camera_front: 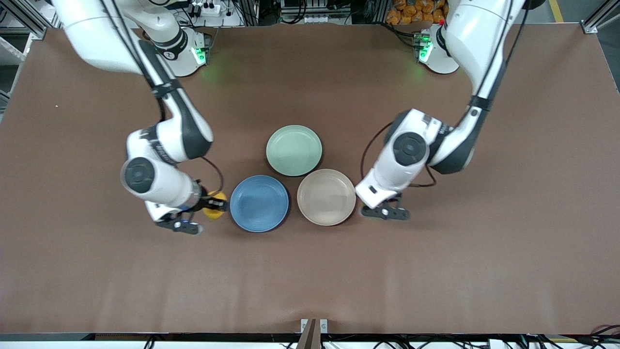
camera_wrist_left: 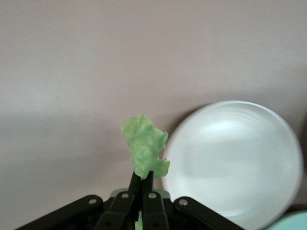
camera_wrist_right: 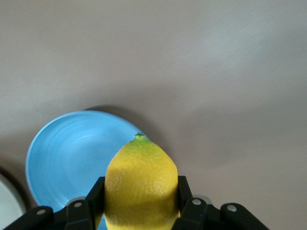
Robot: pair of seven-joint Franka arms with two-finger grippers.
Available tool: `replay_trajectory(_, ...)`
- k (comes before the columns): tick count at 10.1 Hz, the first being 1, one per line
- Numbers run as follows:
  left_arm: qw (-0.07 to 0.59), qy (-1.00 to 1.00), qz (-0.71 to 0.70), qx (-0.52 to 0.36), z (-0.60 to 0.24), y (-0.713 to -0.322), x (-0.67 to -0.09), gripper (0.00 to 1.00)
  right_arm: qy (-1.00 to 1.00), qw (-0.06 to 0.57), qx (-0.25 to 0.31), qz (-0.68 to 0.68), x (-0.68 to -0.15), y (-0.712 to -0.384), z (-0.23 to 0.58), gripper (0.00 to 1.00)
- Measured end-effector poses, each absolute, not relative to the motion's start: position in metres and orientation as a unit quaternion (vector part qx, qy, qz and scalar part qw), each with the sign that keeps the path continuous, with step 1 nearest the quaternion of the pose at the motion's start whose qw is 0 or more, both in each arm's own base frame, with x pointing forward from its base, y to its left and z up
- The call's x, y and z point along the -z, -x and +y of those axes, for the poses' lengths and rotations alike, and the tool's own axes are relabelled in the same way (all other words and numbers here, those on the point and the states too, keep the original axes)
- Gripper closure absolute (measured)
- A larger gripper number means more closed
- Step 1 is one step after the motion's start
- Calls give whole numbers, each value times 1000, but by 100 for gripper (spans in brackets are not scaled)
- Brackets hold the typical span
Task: Place lemon and lettuce in plates
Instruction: 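Carry the lemon over the blue plate while the left gripper carries lettuce to beige, then open the right gripper on the lemon while the left gripper releases the lettuce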
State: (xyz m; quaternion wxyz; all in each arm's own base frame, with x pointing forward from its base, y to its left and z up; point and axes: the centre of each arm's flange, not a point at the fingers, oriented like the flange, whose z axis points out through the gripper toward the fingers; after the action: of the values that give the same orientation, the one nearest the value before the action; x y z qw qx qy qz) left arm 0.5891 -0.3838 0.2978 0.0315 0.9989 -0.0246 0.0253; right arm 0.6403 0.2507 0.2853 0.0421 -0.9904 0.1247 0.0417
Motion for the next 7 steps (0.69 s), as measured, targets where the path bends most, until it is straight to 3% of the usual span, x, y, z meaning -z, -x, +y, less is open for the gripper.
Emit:
replay_trajectory(4,23,-1000,14,0,-434,-562,-245,96,987,29,-70,139,-227,-625,312,37)
replay_trajectory(7,22,-1000,21,-5,-428,-572,-241,58,986,27,-71,150,-210,-622,320,37)
